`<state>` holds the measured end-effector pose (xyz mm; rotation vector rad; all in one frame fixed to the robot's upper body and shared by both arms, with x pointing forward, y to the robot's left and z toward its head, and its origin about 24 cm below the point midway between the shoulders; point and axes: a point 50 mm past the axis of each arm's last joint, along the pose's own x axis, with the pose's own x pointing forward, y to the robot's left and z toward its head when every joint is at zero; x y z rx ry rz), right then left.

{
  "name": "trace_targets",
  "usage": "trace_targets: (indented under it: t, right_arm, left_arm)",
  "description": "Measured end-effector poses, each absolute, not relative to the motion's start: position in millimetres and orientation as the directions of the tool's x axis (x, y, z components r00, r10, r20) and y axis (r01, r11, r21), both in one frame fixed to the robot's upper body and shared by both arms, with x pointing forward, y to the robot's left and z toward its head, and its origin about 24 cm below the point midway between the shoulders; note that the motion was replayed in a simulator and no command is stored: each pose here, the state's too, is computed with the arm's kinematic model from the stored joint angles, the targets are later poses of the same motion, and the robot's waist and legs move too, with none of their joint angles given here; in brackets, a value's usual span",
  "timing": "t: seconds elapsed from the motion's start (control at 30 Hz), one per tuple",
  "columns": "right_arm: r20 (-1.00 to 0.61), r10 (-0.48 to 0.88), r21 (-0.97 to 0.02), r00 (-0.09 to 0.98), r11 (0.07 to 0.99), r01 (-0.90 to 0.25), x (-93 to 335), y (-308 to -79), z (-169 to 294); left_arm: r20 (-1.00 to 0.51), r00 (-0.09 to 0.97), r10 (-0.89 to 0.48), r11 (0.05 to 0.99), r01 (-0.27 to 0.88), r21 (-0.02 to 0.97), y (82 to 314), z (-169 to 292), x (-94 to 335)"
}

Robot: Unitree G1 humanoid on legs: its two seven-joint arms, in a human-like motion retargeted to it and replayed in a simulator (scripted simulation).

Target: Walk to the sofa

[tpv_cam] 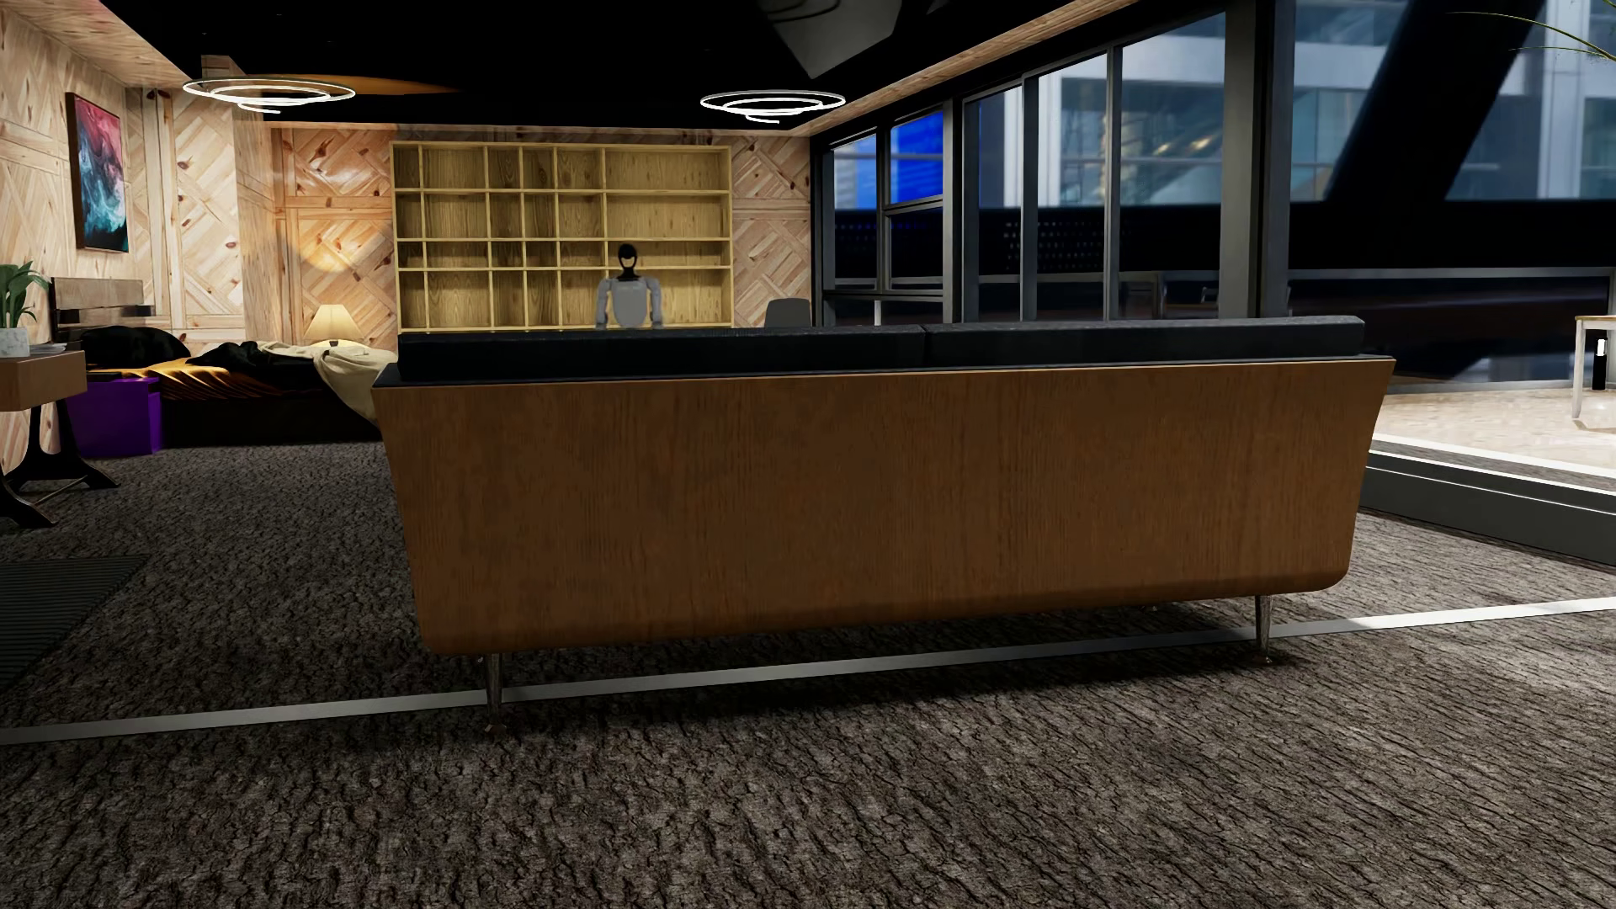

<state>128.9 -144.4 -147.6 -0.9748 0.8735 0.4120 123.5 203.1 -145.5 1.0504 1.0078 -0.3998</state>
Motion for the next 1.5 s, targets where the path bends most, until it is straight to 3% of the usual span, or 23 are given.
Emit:
trace_targets:
  t: [0.1, 0.23, 0.37, 0.53, 0.7, 0.77, 0.83, 0.93, 1.07, 1.27, 1.4, 1.5]
  right_arm:
    - [-0.712, -0.100, -0.630, 0.695, 0.529, -0.569, 161, -144, -135]
    - [-0.635, -0.024, -0.685, 0.772, 0.480, -0.548, 199, -129, -117]
    - [-0.615, 0.055, -0.689, 0.786, 0.447, -0.570, 204, -117, -112]
    - [-0.751, -0.069, -0.608, 0.656, 0.460, -0.647, 154, -142, -140]
    - [-0.882, 0.001, -0.462, 0.472, 0.204, -0.863, 116, -174, -155]
    - [-0.859, -0.069, -0.506, 0.507, 0.261, -0.822, 122, -191, -150]
    - [-0.784, -0.153, -0.609, 0.601, 0.374, -0.699, 136, -200, -139]
    - [-0.699, -0.141, -0.676, 0.701, 0.451, -0.582, 158, -192, -125]
    - [-0.658, -0.072, -0.689, 0.750, 0.459, -0.561, 170, -168, -118]
    - [-0.718, -0.055, -0.655, 0.694, 0.390, -0.647, 160, -150, -131]
    - [-0.800, -0.082, -0.558, 0.594, 0.465, -0.687, 130, -159, -146]
    - [-0.847, -0.125, -0.514, 0.516, 0.439, -0.737, 115, -160, -157]
  left_arm:
    - [-0.822, 0.485, 0.300, 0.507, 0.648, 0.568, 219, -147, 110]
    - [-0.810, 0.511, 0.288, 0.554, 0.601, 0.576, 219, -145, 109]
    - [-0.779, 0.553, 0.295, 0.594, 0.532, 0.603, 215, -139, 118]
    - [-0.748, 0.616, 0.247, 0.549, 0.548, 0.632, 201, -135, 137]
    - [-0.663, 0.702, 0.262, 0.625, 0.400, 0.670, 195, -128, 153]
    - [-0.674, 0.677, 0.297, 0.642, 0.380, 0.666, 195, -132, 151]
    - [-0.711, 0.630, 0.311, 0.642, 0.412, 0.646, 195, -137, 145]
    - [-0.745, 0.619, 0.248, 0.586, 0.516, 0.625, 190, -141, 138]
    - [-0.765, 0.609, 0.210, 0.522, 0.592, 0.614, 194, -143, 130]
    - [-0.756, 0.563, 0.332, 0.590, 0.501, 0.633, 219, -140, 116]
    - [-0.781, 0.538, 0.317, 0.515, 0.594, 0.618, 223, -143, 118]
    - [-0.742, 0.590, 0.319, 0.507, 0.555, 0.659, 228, -136, 131]
